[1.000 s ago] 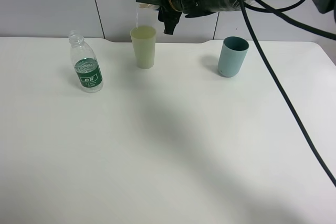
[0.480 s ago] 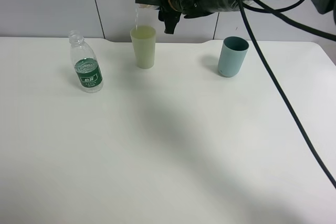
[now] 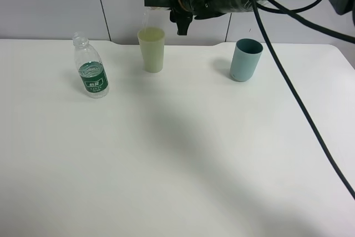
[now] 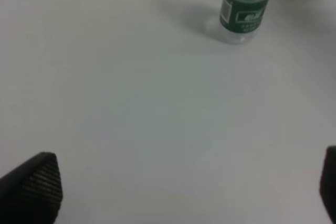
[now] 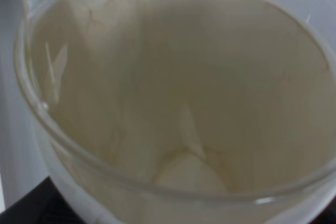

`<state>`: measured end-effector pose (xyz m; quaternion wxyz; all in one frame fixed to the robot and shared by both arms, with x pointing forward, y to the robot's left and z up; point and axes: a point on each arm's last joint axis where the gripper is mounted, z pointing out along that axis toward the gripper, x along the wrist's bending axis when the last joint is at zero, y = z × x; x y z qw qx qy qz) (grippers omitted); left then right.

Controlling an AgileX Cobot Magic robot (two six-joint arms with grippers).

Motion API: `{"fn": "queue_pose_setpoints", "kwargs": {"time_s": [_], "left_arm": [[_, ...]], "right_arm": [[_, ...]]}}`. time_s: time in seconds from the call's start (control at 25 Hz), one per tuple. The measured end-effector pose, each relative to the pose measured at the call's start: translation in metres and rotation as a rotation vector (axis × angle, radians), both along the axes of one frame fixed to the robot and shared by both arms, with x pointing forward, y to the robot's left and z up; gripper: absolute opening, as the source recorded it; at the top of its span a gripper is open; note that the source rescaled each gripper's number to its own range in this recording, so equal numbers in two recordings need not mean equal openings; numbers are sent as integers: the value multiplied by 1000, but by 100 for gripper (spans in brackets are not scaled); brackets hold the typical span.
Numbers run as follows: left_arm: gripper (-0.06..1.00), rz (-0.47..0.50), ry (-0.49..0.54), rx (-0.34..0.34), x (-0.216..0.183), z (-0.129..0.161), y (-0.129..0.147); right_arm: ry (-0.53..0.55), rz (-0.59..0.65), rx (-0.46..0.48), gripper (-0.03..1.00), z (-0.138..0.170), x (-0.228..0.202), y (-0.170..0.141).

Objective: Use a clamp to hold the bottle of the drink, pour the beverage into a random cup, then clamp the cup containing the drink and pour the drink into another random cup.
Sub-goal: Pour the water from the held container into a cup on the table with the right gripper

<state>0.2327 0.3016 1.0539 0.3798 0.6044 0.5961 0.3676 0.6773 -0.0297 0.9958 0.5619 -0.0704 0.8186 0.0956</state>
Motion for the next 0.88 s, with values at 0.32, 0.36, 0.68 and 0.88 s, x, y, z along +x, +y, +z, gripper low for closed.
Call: {"fn": "queue_pose_setpoints", "kwargs": {"time_s": [0.32, 0.36, 0.68, 0.88], "left_arm": [[100, 0, 0, 0, 0, 0, 0], [100, 0, 0, 0, 0, 0, 0], [100, 0, 0, 0, 0, 0, 0], [100, 0, 0, 0, 0, 0, 0]], "right_arm": [[-22, 16, -48, 2, 1, 0, 0], [-23, 17, -49, 2, 1, 0, 0], [-26, 20, -57, 2, 1, 0, 0], [-37, 35, -95, 2, 1, 0, 0]]}}
